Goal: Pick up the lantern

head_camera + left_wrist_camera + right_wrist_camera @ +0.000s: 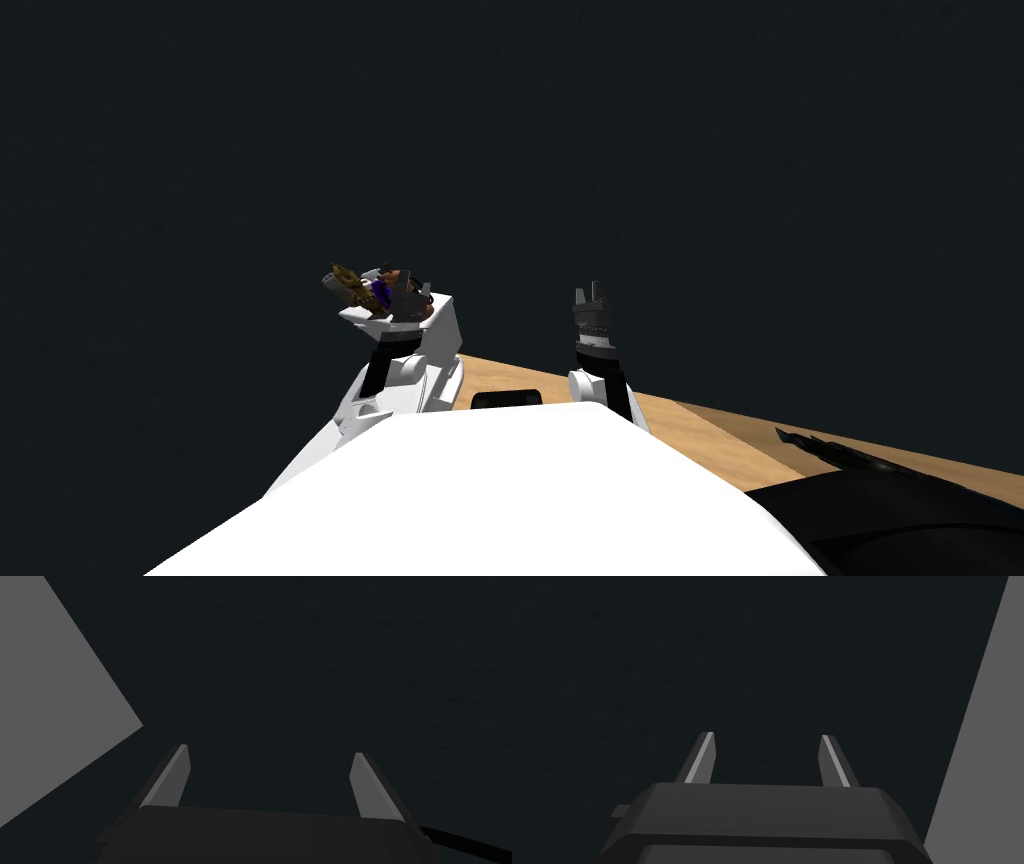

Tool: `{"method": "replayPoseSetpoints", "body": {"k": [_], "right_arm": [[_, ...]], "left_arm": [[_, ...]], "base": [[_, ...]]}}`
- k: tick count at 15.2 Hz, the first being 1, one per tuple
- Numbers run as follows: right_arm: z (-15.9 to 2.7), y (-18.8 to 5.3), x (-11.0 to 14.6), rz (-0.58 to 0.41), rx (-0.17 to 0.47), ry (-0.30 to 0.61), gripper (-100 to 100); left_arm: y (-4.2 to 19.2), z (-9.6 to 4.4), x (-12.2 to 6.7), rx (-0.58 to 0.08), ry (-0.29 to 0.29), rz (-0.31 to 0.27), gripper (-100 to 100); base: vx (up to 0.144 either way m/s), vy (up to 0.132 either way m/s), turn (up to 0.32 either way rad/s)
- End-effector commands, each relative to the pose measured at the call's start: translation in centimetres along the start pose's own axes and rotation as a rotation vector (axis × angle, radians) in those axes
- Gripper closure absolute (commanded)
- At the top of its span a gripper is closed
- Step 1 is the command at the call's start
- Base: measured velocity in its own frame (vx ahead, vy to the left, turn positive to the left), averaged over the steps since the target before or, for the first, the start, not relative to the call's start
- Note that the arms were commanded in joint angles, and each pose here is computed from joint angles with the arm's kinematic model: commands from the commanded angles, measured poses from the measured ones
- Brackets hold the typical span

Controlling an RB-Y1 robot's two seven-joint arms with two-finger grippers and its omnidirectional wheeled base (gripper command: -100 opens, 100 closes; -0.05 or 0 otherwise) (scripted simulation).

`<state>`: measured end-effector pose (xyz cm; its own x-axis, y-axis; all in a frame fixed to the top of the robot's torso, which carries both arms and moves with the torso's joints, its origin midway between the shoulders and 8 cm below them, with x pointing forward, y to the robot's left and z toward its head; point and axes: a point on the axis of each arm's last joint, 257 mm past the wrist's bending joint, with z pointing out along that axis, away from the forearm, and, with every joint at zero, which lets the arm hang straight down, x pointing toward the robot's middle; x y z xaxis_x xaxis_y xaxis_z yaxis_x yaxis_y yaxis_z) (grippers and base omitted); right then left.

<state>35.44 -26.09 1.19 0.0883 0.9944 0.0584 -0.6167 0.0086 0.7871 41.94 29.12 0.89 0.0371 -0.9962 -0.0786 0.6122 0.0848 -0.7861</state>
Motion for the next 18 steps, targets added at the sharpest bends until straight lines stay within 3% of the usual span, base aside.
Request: {"method": "replayPoseSetpoints", "body": {"k": [1,4,5,6,7,8,9,11,14,15,16,18], "right_arm": [[0.0,0.0,0.0,0.000,0.000,0.000,0],[0.0,0.0,0.0,0.000,0.000,0.000,0],[0.0,0.0,0.0,0.000,0.000,0.000,0],[0.0,0.0,0.0,0.000,0.000,0.000,0],[0.0,0.0,0.0,0.000,0.000,0.000,0],[0.0,0.0,0.0,0.000,0.000,0.000,0],[0.0,0.0,0.0,0.000,0.000,0.000,0],[0.0,0.0,0.0,0.000,0.000,0.000,0],[0.0,0.0,0.0,0.000,0.000,0.000,0],[0.0,0.0,0.0,0.000,0.000,0.000,0],[0.0,0.0,0.0,0.000,0.000,0.000,0],[0.0,0.0,0.0,0.000,0.000,0.000,0]], "left_arm": [[1.0,0.9,-0.4,-0.006,0.007,0.017,-100],[2.3,1.5,-0.8,-0.022,0.008,0.029,-100],[2.7,2.4,-1.1,-0.020,0.010,0.040,-100],[3.3,2.2,-1.2,-0.033,0.008,0.041,-100],[3.7,3.2,-1.5,-0.031,0.009,0.052,-100],[4.4,3.0,-1.7,-0.045,0.006,0.053,-100],[4.6,3.9,-2.0,-0.041,0.006,0.064,-100],[5.4,3.7,-2.1,-0.058,0.003,0.064,-100],[6.7,5.5,-3.0,-0.071,-0.004,0.087,-100],[7.6,5.3,-3.2,-0.088,-0.007,0.087,-100],[7.7,6.3,-3.5,-0.084,-0.010,0.098,-100],[8.7,6.0,-3.7,-0.105,-0.014,0.098,-100]], "base": [[-0.054,-0.028,0.051],[-0.052,-0.029,0.036],[-0.057,-0.031,0.041],[-0.054,-0.032,0.033],[-0.062,-0.042,0.041],[-0.053,-0.039,0.036],[-0.050,-0.032,0.049],[-0.045,-0.029,0.027],[-0.039,-0.028,0.043],[-0.048,-0.038,0.036],[-0.060,-0.034,0.046],[-0.045,-0.033,0.026]]}}
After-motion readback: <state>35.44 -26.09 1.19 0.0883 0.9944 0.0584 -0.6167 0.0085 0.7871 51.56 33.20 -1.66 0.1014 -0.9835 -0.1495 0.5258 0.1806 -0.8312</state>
